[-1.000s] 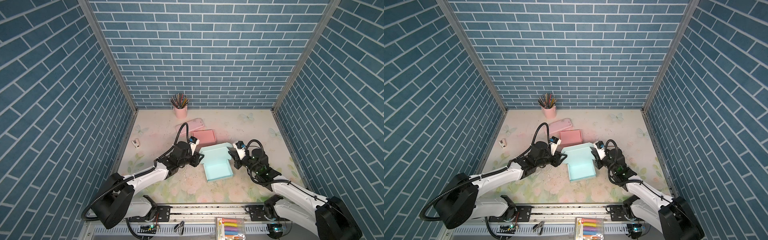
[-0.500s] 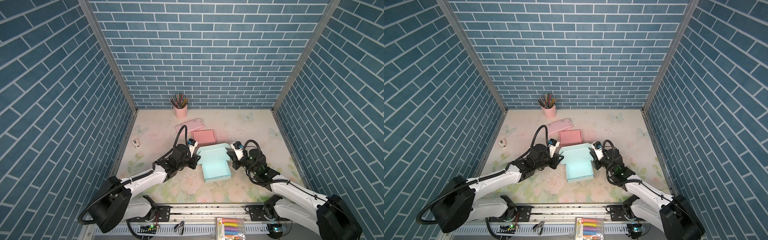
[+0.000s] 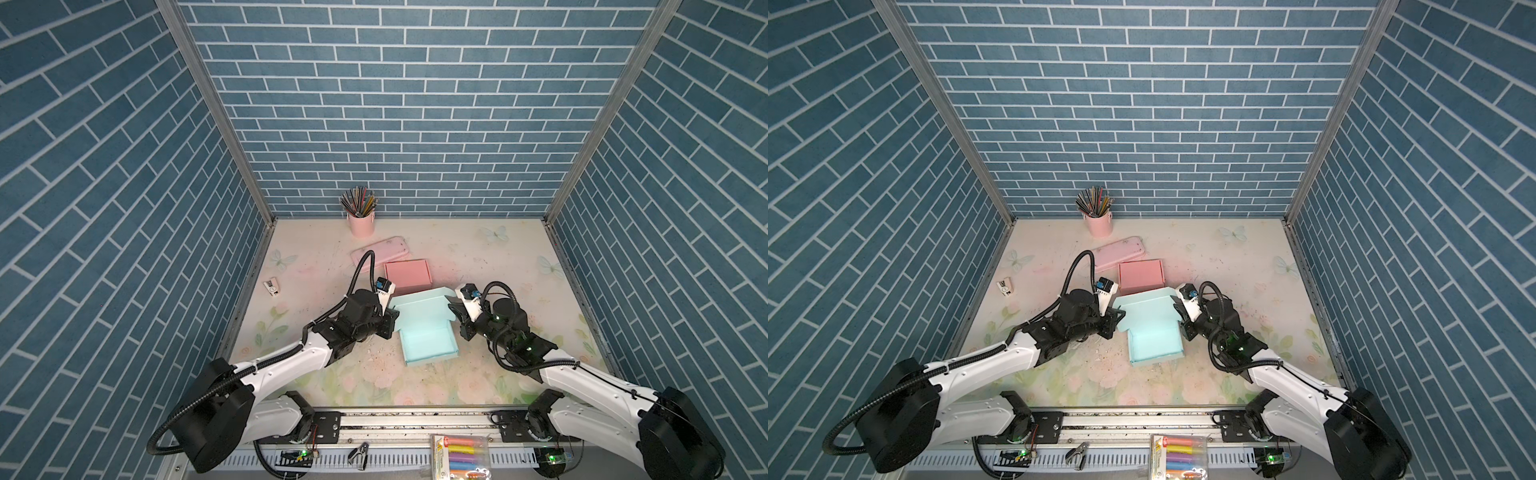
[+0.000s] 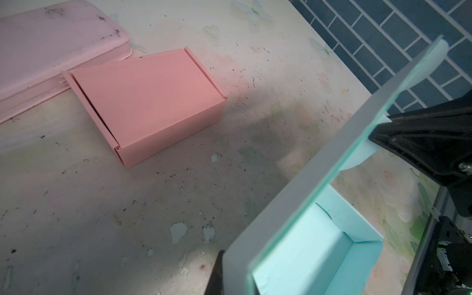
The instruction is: Fold the paper box
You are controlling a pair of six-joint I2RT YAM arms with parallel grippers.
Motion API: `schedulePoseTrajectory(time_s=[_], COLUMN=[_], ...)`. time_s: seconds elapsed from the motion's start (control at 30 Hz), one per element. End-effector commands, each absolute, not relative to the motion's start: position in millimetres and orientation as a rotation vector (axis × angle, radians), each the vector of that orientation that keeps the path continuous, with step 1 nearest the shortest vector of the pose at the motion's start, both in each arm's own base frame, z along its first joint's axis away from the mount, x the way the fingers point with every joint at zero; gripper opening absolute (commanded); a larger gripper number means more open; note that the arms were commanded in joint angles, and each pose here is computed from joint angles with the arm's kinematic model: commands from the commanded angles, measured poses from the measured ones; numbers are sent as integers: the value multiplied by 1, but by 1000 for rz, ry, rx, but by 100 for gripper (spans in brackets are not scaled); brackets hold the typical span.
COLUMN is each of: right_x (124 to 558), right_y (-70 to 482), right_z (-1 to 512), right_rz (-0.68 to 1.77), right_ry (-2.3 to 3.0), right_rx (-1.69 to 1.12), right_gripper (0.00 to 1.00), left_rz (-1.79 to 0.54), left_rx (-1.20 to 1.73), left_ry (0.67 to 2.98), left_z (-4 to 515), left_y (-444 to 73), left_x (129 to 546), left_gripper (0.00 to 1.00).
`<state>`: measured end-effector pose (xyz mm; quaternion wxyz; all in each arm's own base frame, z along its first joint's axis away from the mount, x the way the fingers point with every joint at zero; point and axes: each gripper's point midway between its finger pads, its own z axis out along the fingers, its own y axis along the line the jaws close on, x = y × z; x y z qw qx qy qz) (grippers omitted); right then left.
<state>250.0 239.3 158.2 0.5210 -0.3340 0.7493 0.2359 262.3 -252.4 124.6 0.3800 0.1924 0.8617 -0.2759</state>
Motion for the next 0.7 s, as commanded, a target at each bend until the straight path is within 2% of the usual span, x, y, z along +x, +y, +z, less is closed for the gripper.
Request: schedulePoseTrajectory(time_s=[0.0,0.27,0.53,0.67], right_x=[250,253,253,253], right_y=[254,271,266,265], right_z=[170,166,163,164], right_rz=[591,583,564,558], right_ry=[1775,1811,1819,1812], right_rx=[-806,-792,-743,-740], right_gripper=[4,4,4,4], left_rz=[-696,-661,-628,-624], left_rx=[450,399,389,384], left_ry=[2121,2114,2159,2179], left_z=[151,155,140,134], left_y=[-257,-256,-242,-237], left_x=[275,287,275,270], left_gripper=[9,8,30,30])
